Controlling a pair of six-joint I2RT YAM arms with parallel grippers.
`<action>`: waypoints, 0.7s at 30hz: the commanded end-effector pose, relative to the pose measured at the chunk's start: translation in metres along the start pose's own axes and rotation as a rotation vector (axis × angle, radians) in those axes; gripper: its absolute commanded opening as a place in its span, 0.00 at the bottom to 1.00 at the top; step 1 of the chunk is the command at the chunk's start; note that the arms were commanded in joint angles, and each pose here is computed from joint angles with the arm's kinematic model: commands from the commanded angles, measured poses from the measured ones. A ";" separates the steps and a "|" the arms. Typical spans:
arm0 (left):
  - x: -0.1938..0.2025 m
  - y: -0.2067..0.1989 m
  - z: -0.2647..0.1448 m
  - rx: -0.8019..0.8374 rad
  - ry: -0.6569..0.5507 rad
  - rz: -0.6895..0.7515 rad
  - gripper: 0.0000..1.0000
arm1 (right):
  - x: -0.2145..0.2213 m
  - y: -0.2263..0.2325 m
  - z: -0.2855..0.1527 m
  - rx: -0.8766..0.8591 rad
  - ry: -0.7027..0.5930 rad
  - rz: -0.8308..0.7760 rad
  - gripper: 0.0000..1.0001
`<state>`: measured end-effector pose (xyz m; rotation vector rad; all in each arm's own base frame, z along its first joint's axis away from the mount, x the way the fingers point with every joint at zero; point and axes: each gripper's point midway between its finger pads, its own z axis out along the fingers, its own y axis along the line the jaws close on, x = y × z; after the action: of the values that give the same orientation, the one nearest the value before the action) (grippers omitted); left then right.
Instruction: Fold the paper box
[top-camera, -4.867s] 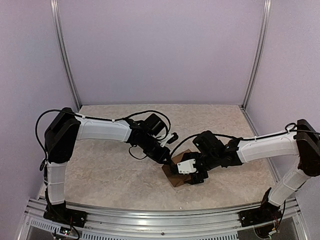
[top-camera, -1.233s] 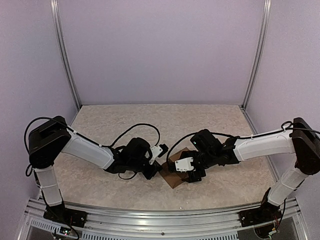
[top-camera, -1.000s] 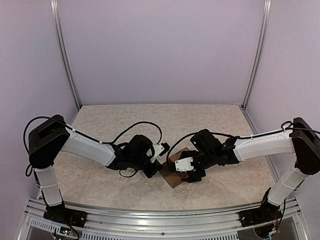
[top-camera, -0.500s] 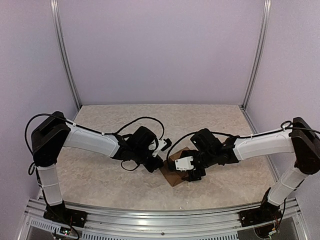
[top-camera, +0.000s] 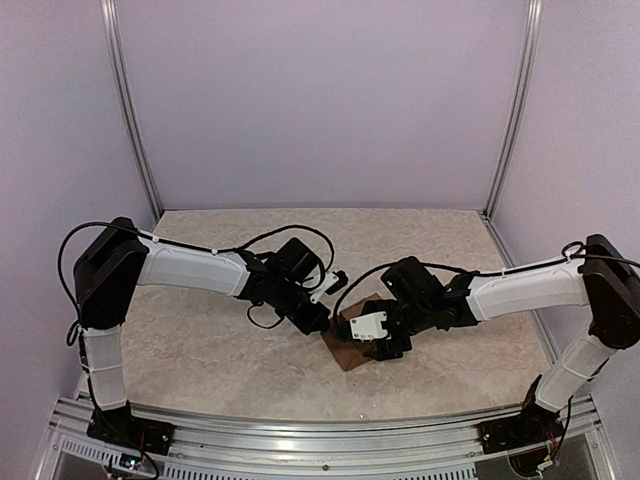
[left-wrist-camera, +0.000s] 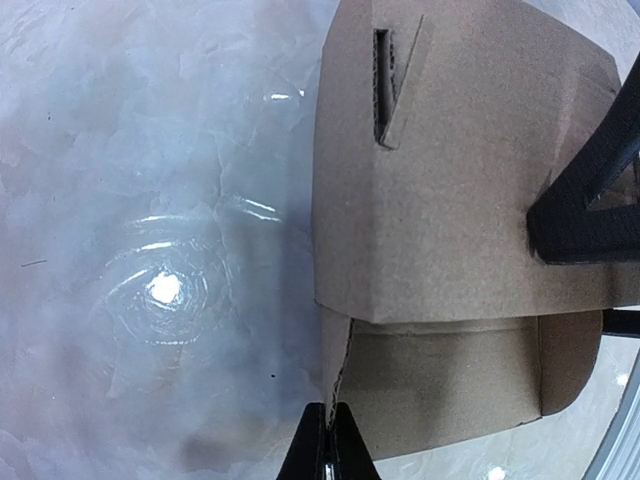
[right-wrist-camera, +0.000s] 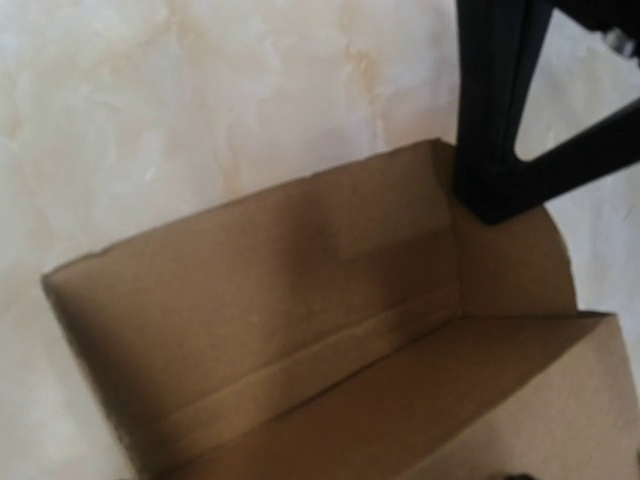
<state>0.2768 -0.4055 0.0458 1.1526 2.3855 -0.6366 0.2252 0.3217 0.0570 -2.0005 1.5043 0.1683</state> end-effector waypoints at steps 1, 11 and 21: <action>-0.034 -0.018 -0.008 0.090 -0.089 0.012 0.00 | 0.055 0.077 0.007 -0.274 0.190 0.069 0.74; -0.033 -0.017 -0.009 0.104 -0.075 0.006 0.00 | 0.057 0.081 0.004 -0.292 0.196 0.061 0.70; -0.040 -0.022 -0.011 0.126 -0.041 -0.013 0.00 | 0.058 0.087 0.000 -0.321 0.191 0.053 0.79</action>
<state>0.2740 -0.4078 0.0505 1.1706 2.4334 -0.6861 0.2220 0.3192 0.0576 -2.0232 1.4936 0.1696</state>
